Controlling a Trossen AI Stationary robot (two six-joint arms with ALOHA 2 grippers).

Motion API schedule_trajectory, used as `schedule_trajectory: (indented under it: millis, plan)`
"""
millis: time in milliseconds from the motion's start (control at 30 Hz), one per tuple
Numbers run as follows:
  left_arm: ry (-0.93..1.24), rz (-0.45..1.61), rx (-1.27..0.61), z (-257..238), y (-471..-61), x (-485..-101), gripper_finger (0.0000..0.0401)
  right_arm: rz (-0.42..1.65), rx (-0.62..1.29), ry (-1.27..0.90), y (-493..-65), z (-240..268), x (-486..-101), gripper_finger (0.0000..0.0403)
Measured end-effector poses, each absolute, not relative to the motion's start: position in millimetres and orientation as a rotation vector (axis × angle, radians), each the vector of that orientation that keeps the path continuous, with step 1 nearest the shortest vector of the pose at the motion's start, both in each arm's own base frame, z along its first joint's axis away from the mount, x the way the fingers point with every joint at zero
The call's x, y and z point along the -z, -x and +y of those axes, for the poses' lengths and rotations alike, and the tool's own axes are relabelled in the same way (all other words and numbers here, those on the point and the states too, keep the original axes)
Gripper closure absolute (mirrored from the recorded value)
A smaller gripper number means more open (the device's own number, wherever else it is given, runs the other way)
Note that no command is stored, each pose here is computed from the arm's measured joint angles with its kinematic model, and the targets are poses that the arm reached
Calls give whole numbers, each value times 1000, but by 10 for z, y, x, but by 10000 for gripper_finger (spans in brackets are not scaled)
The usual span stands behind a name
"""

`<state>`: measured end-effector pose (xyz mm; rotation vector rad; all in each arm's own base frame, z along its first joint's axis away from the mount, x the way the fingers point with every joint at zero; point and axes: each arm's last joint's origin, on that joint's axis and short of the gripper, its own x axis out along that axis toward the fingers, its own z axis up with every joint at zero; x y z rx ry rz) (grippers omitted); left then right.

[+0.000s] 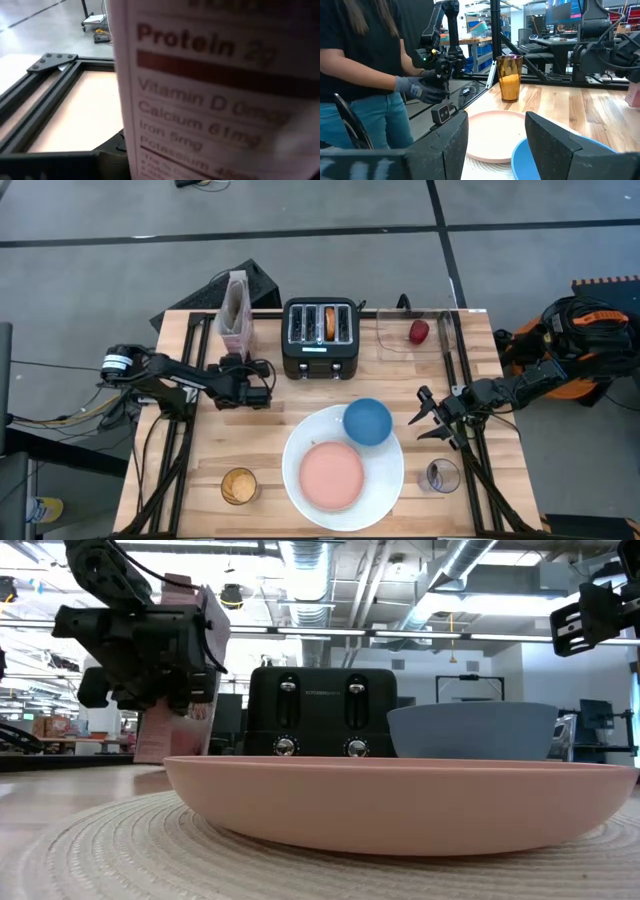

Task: Arrange a breakfast setting
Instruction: Pour the cereals into the blue bowl

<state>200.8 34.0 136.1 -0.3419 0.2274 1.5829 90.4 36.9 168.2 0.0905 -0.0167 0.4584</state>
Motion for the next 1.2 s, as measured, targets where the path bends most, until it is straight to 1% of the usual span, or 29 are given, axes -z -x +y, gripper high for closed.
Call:
schedule_trajectory:
  millis: [133,300,500,633,733,900,1033,1200]
  plan:
    - [326,249,-1557,322,-1995,-1427,255,-17,-459,-90,-904,369,-1682,186]
    - [250,351,-1484,260,-1922,-1585,255,-16,-459,-90,-904,369,-1682,186]
    - [259,396,-1399,174,-1683,-1870,255,-17,-459,-91,-904,369,-1682,186]
    - [302,453,-1265,116,-1499,-2081,255,-17,-458,-91,-904,369,-1682,186]
    - [328,495,-1116,81,-1373,-2294,255,-17,-459,-90,-904,369,-1683,186]
    - [378,456,-903,60,-1152,-2724,255,-17,-459,-90,-904,369,-1682,186]
    - [377,422,-819,78,-944,-3056,255,-17,-458,-90,-904,369,-1682,186]
    - [334,413,-765,102,-719,-3431,255,-17,-458,-90,-904,369,-1682,186]
